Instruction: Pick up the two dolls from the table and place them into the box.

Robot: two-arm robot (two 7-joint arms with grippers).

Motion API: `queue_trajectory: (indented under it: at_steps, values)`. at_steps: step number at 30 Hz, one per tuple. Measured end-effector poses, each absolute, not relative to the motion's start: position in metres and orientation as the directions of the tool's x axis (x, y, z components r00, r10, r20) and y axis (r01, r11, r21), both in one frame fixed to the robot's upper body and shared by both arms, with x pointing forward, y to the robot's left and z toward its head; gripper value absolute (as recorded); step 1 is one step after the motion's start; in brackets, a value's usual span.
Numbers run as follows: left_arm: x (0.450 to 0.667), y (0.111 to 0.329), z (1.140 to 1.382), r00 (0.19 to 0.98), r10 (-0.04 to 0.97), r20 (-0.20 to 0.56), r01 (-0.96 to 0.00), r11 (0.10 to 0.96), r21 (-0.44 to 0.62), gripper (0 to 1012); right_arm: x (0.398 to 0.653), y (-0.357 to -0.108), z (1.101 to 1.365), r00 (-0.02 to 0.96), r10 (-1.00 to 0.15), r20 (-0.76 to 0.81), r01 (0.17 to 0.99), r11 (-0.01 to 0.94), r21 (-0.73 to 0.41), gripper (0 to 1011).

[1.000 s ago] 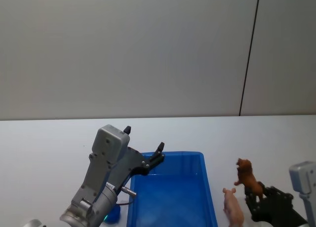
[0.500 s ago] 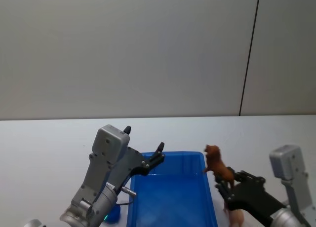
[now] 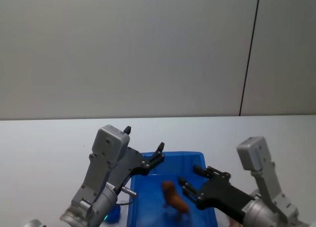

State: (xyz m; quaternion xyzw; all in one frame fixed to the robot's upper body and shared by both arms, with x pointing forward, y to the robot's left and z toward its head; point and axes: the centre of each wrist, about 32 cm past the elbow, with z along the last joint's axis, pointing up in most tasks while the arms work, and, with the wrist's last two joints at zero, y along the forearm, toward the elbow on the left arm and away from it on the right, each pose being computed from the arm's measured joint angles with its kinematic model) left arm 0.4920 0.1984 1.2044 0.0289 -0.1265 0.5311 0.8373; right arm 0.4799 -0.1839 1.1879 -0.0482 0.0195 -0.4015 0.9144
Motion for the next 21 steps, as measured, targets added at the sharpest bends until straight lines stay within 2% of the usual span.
queue_trajectory:
  at_steps: [1, 2, 5, 12, 16, 21]
  values:
    - [0.492, 0.198, 1.204, 0.404, 0.882, 0.243, -0.897, 0.434, -0.086, 1001, 0.482, -0.182, 1.188, 0.685, -0.729, 0.000, 0.725, 0.681, -0.107, 480]
    - [0.492, 0.198, 1.204, 0.404, 0.882, 0.243, -0.897, 0.434, -0.086, 1001, 0.483, -0.181, 1.188, 0.687, -0.727, -0.001, 0.722, 0.683, -0.109, 549]
    - [0.492, 0.198, 1.204, 0.404, 0.882, 0.243, -0.897, 0.434, -0.086, 1001, 0.486, -0.178, 1.188, 0.695, -0.719, -0.005, 0.713, 0.691, -0.116, 651]
    - [0.492, 0.198, 1.204, 0.404, 0.882, 0.242, -0.897, 0.434, -0.086, 1001, 0.488, -0.177, 1.188, 0.689, -0.725, -0.006, 0.719, 0.684, -0.128, 819]
    - [0.492, 0.198, 1.204, 0.404, 0.882, 0.242, -0.897, 0.434, -0.086, 1001, 0.487, -0.180, 1.188, 0.665, -0.746, 0.002, 0.740, 0.659, -0.135, 960]
    - [0.492, 0.198, 1.204, 0.404, 0.882, 0.242, -0.897, 0.434, -0.086, 1001, 0.481, -0.188, 1.190, 0.627, -0.779, 0.019, 0.773, 0.619, -0.138, 1001]
